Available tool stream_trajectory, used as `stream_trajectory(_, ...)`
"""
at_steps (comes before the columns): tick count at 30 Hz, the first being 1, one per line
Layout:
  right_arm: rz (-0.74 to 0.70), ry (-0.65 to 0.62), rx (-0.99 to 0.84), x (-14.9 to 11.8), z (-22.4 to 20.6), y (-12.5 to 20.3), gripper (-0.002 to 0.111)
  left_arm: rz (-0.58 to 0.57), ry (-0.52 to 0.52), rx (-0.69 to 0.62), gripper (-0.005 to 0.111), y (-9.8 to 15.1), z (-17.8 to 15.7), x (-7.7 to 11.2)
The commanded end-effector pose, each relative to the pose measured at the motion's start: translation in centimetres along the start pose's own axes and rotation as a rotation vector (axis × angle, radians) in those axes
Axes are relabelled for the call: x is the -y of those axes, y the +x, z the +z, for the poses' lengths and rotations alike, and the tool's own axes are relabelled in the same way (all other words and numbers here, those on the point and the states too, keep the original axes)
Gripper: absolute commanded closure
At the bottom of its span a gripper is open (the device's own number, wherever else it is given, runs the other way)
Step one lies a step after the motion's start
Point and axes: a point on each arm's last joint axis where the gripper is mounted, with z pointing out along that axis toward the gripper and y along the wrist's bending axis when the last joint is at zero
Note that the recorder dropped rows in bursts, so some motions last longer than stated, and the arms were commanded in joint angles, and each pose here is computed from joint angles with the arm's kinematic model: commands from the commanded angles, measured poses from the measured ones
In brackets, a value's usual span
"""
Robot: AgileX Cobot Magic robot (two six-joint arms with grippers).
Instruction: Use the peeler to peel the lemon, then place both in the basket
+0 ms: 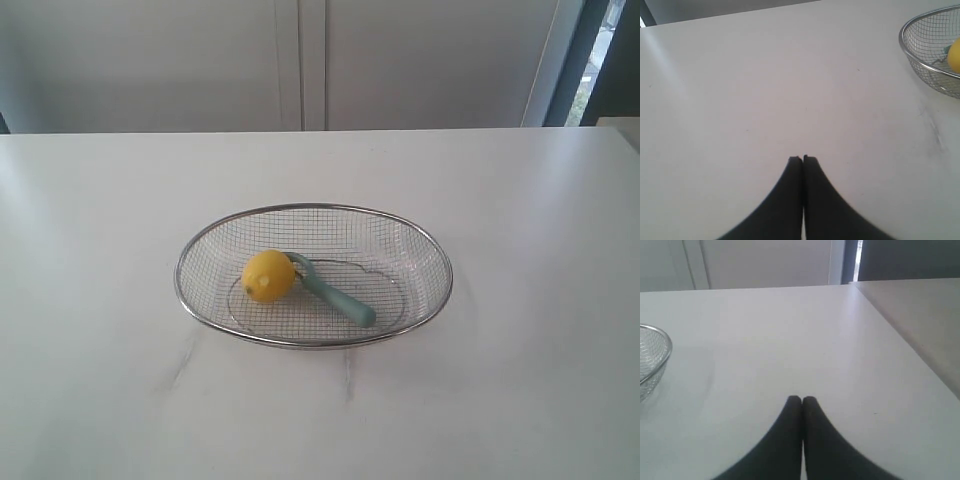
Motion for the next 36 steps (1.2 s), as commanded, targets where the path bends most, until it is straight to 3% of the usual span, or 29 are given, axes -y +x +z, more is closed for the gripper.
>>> stream_trajectory(1, -0.026, -0.083, 0.014, -0.44, -0.02, 0.02, 0.108, -0.013, 0.000, -0.001, 0.107, 0.10, 0.01, 0.02)
stream_trajectory(12, -0.072, -0.211, 0.016, -1.11, -0.13, 0.06, 0.108, -0.013, 0.000, -0.001, 0.107, 0.10, 0.01, 0.02)
stream_trajectory(36, -0.032, -0.200, 0.008, -0.97, -0.11, 0.08, 0.108, -0.013, 0.000, -0.001, 0.107, 0.10, 0.01, 0.02)
